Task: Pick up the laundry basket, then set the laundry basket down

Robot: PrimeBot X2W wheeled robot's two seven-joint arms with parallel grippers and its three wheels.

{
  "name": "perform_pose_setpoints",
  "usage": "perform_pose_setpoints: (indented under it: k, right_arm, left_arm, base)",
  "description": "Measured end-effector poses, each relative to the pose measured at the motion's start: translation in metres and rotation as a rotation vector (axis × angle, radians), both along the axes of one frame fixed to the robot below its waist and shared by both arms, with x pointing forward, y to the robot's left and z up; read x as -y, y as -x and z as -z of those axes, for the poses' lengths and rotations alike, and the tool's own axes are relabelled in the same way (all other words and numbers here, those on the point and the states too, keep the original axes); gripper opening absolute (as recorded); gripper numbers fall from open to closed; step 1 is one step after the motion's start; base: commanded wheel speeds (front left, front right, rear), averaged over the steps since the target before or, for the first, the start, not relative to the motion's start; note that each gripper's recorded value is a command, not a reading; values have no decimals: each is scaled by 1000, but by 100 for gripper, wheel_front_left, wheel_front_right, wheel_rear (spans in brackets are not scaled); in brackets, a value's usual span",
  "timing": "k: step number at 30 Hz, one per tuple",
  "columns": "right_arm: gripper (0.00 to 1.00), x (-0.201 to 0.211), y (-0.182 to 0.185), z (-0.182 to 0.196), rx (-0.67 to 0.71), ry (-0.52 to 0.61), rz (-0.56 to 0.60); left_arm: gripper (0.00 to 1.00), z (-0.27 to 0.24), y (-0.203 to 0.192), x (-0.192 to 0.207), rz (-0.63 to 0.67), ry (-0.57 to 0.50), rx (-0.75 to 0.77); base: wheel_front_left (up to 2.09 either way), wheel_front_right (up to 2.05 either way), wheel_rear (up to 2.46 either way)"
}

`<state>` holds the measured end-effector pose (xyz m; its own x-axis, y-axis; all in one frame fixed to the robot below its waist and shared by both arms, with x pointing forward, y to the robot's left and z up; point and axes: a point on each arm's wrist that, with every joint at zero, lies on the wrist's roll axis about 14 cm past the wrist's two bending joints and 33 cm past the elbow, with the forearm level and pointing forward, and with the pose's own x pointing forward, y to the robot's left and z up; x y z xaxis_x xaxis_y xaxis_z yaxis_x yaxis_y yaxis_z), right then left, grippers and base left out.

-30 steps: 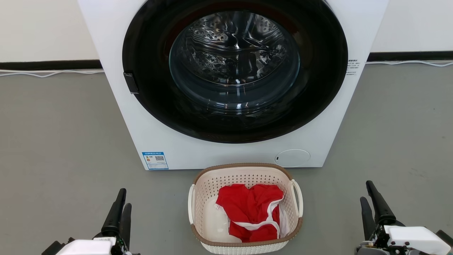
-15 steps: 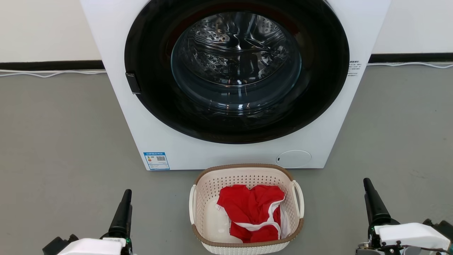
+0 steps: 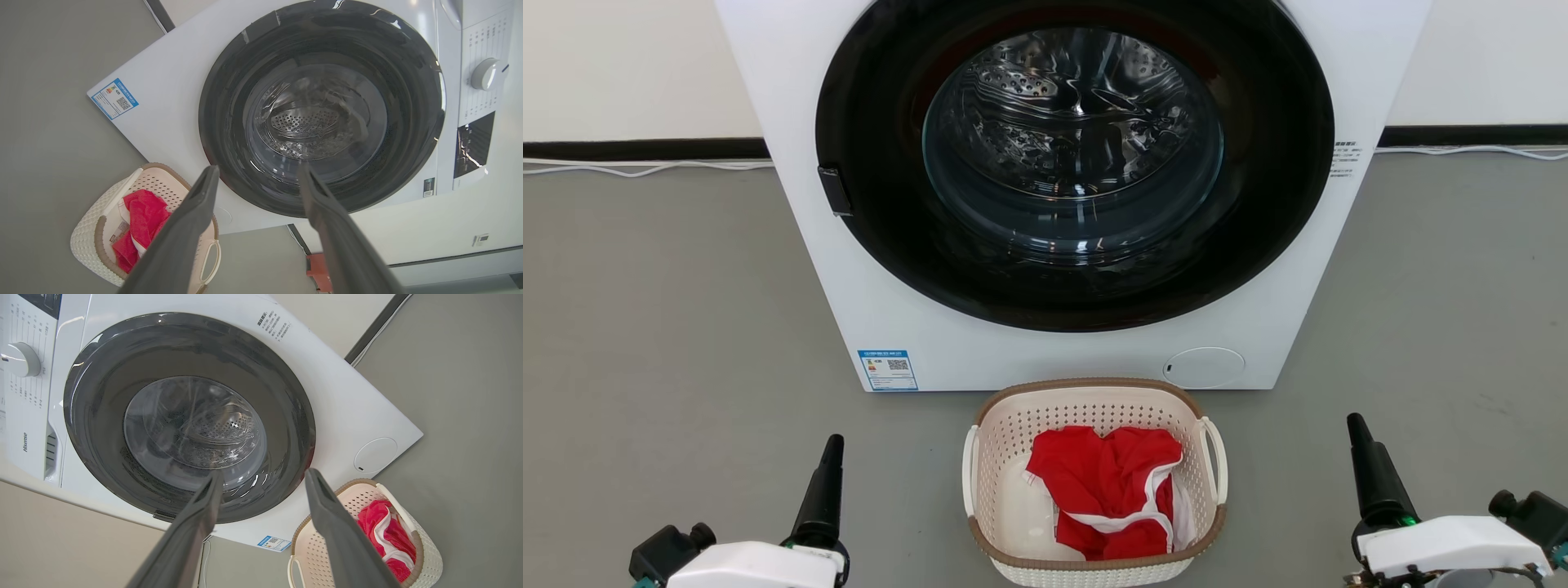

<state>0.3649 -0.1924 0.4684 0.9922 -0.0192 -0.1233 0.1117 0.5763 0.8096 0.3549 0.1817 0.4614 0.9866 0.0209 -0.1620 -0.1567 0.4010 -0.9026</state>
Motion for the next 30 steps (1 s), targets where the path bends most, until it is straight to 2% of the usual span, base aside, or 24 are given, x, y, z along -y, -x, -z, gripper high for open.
perform_pose_setpoints:
  k: [11, 30]
  right_arm:
    - [100, -5, -2, -2, 9, 187, -36]
    - [100, -9, -2, 1, 16, 413, -73]
  left_arm:
    - [100, -4, 2, -2, 15, -185, 15]
    - [100, -11, 5, 0, 37, -395, 53]
  base:
    - [0, 0, 0]
    - [0, 0, 0]
